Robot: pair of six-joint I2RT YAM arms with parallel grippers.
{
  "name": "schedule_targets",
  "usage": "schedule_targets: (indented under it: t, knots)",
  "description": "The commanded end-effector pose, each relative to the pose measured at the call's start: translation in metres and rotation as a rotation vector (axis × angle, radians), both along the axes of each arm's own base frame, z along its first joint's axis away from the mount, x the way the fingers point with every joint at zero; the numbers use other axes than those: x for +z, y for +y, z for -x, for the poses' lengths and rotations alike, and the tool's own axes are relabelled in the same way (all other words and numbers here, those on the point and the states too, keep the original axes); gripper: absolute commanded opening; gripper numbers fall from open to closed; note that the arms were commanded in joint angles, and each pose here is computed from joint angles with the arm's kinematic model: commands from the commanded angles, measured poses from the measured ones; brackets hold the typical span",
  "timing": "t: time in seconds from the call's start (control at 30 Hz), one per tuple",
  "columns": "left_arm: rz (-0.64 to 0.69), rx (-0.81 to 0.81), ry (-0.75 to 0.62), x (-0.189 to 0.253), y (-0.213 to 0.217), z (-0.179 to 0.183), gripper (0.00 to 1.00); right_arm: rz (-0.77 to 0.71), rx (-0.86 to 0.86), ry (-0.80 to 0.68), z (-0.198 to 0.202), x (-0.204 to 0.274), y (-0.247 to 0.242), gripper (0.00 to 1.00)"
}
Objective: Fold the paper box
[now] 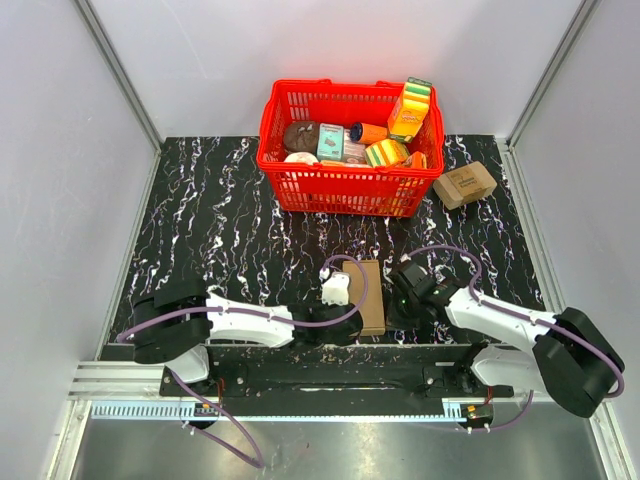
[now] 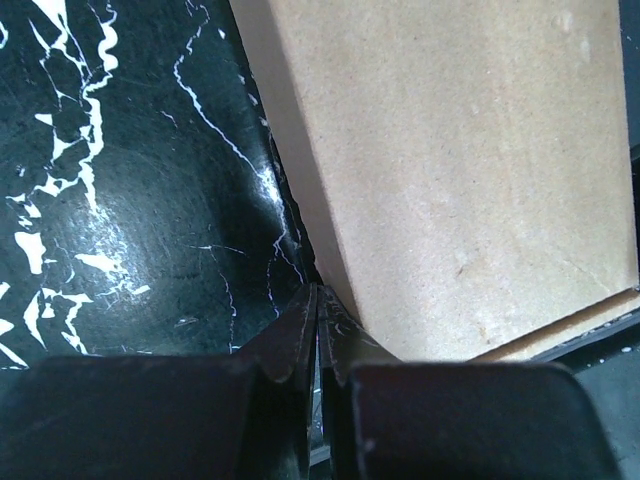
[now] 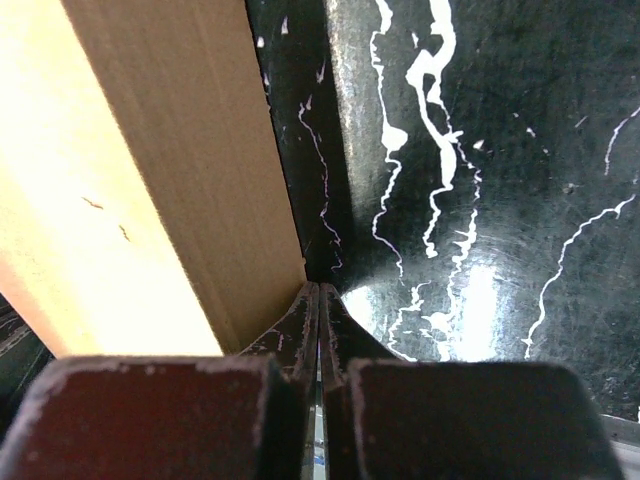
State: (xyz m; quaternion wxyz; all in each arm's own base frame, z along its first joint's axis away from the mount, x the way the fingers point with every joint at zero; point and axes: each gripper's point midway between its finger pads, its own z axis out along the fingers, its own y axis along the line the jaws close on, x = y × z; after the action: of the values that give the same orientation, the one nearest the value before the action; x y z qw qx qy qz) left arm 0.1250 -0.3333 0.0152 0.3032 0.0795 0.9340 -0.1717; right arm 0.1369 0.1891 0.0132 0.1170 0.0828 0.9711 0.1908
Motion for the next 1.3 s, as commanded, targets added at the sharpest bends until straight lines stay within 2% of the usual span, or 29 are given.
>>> schedule_targets:
  t: [0.0, 0.13, 0.2, 0.3, 0.4, 0.5, 0.6, 0.8, 1.0, 1.17, 1.27]
  knots:
    - [0.061, -0.054, 0.064, -0.007, -0.024, 0.018, 0.04, -0.148, 0.037, -0.012, -0.001, 0.013, 0.040, 0.01]
    - [0.038, -0.021, 0.064, -0.009, -0.001, 0.019, 0.07, -0.077, 0.007, -0.067, -0.007, 0.021, 0.024, 0.07]
    - [0.029, 0.000, 0.057, -0.006, 0.013, 0.019, 0.11, -0.022, -0.005, -0.104, -0.011, 0.025, 0.010, 0.17]
    - [0.008, 0.016, 0.030, 0.007, 0.030, 0.017, 0.38, 0.036, -0.025, -0.167, -0.016, 0.035, -0.006, 0.42]
    - [-0.053, 0.043, 0.004, 0.015, 0.055, 0.014, 0.66, 0.057, -0.052, -0.219, -0.020, 0.049, -0.016, 0.59]
    - [-0.066, 0.048, -0.044, 0.033, 0.067, 0.008, 0.85, 0.111, -0.076, -0.275, -0.027, 0.067, -0.030, 0.70]
    - [-0.058, 0.044, -0.094, 0.059, 0.074, 0.002, 0.97, 0.178, -0.131, -0.332, -0.036, 0.085, -0.047, 0.79]
    - [-0.061, 0.057, -0.194, 0.103, 0.097, -0.009, 0.99, 0.177, -0.172, -0.387, -0.046, 0.113, -0.051, 0.83]
    - [0.060, 0.093, -0.273, 0.149, 0.112, -0.015, 0.99, 0.113, -0.153, -0.465, -0.049, 0.135, -0.047, 0.83]
    - [0.106, 0.120, -0.313, 0.164, 0.122, -0.019, 0.99, 0.018, -0.176, -0.565, -0.052, 0.143, -0.047, 0.85]
    - [0.090, 0.130, -0.320, 0.164, 0.126, -0.021, 0.99, -0.069, -0.206, -0.630, -0.052, 0.143, -0.046, 0.93]
